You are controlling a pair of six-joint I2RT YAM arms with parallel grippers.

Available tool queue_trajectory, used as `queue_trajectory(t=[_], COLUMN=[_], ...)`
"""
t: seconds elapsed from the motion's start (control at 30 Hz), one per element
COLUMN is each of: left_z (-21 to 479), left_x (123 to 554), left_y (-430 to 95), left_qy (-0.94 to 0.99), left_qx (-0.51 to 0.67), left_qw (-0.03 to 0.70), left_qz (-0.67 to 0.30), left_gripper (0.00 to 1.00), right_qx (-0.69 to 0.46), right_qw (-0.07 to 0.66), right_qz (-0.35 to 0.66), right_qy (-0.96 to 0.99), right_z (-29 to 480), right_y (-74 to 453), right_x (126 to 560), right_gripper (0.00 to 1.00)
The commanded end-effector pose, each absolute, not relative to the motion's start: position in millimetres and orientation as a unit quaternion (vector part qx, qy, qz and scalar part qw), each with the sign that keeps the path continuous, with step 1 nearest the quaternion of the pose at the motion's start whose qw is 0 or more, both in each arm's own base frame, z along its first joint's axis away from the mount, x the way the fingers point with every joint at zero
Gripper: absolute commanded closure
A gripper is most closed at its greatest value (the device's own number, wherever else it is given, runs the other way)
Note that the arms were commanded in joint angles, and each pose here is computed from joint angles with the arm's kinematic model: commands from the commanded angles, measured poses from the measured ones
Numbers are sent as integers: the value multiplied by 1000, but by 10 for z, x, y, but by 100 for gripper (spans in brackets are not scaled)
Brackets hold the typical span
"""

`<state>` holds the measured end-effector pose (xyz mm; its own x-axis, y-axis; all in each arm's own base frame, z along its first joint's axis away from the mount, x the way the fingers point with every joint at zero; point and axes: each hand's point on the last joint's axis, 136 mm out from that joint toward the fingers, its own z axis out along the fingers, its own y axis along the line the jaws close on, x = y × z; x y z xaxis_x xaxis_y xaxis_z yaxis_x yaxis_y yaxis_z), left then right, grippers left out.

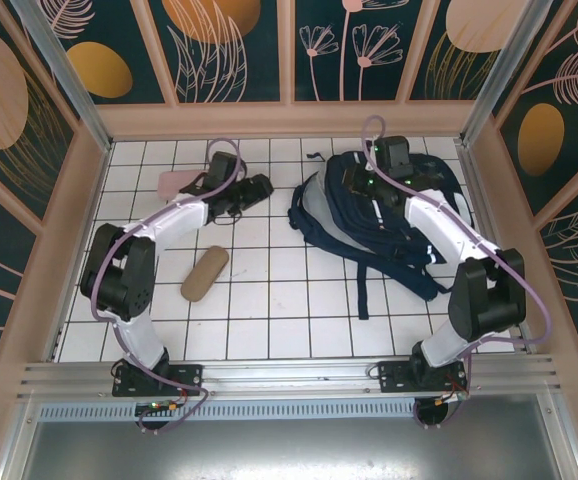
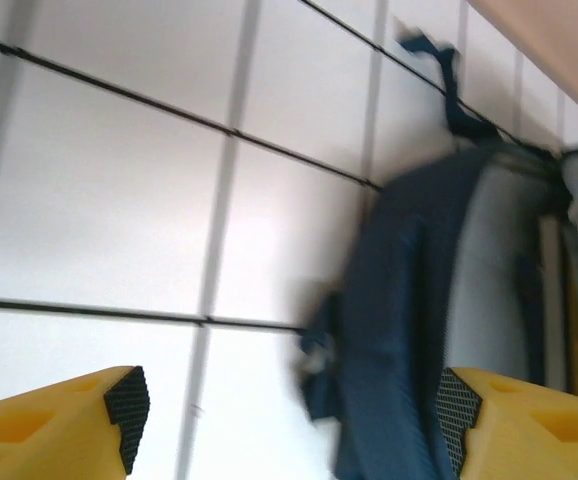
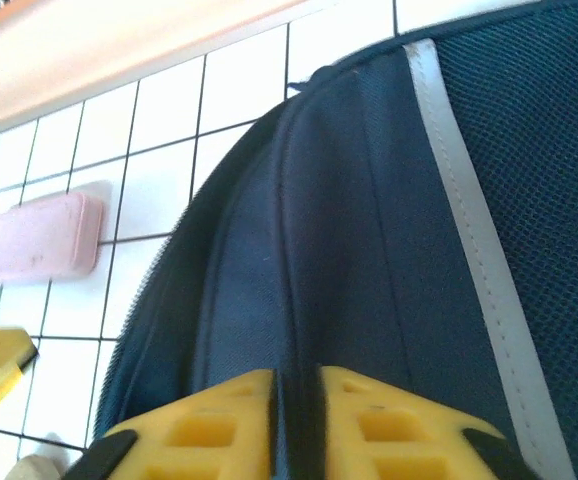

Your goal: Pack the student bag

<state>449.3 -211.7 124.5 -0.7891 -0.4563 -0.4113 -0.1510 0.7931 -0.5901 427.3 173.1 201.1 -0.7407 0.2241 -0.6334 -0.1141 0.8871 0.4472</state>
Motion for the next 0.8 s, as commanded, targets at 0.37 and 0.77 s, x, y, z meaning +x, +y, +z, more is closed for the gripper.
queue_trajectory(t=[0.37,0.77], left_z=[1182,762], left_x=[5803,6078], left_y=[-913,-1160], left_qy=[867,845], left_qx=[-279,-326], left_qw=[345,289], left_qz=[-227,-310], left_gripper=[22,26], right_qx=[36,23], right_qw=[382,388], right_qz=[206,207], right_qy=[900,898], right_z=[2065,2113], right_y=[1815,1995], right_x=[4288,4252], right_gripper=[34,1])
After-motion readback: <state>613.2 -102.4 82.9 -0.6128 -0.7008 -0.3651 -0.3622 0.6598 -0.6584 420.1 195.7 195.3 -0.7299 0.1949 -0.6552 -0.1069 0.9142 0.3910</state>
